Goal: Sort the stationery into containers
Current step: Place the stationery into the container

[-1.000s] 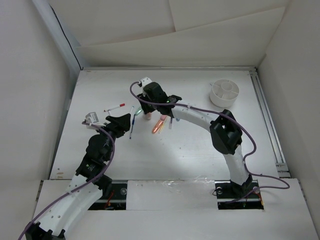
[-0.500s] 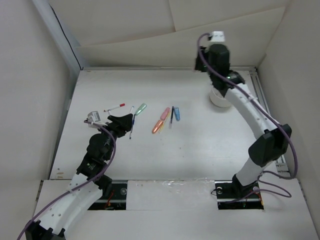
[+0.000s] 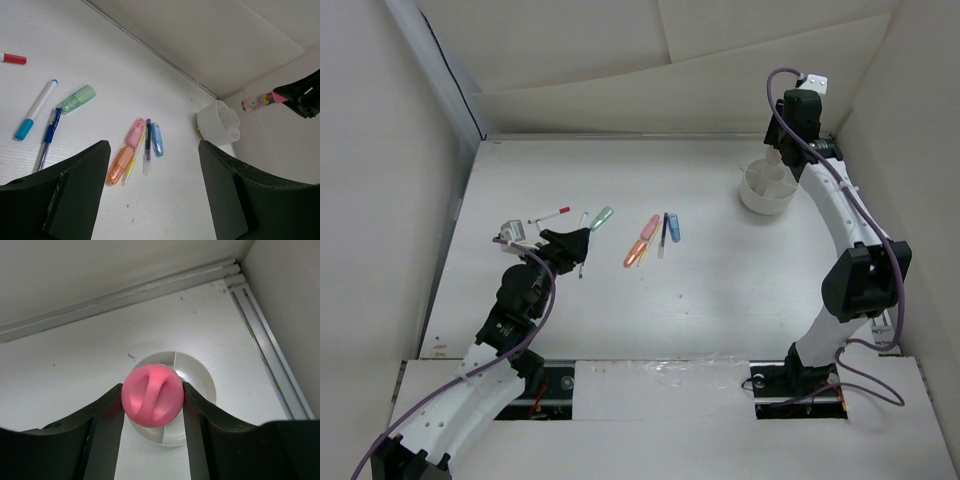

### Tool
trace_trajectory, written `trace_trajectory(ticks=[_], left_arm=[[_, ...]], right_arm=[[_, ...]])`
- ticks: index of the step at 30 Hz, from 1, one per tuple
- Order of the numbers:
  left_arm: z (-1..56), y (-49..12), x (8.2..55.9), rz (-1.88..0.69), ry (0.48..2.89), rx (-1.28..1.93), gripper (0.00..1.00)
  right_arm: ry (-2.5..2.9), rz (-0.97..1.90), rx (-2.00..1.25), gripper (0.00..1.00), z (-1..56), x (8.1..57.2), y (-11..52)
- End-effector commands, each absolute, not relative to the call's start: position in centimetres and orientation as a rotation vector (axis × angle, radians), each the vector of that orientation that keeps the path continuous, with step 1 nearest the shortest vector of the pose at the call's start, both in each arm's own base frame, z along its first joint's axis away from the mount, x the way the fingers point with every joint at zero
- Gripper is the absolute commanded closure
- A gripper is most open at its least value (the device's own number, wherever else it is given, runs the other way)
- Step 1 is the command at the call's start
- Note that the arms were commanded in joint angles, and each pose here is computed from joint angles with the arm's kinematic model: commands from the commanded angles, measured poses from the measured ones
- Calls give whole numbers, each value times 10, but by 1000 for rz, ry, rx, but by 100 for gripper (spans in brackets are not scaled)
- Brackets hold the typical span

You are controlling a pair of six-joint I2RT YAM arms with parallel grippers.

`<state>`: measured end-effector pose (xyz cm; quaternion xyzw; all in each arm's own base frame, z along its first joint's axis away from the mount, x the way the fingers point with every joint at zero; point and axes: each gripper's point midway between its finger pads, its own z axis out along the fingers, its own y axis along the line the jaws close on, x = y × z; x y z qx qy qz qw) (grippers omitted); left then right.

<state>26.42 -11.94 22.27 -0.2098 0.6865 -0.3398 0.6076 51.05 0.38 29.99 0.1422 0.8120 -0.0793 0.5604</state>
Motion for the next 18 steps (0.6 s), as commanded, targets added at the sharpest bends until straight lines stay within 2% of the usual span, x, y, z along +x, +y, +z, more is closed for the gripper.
trace_trajectory(ticks=[1,17,18], left_arm=[[234,-121,265,-808,1545,-461,32],[234,-122,266,-808,1545,-461,33],[234,-122,266,-808,1545,-461,33]], right_arm=[[1901,-203,376,79,296,510,-3],[1999,-170,392,79,242,517,-18],[1999,-169,392,76,242,517,-18]])
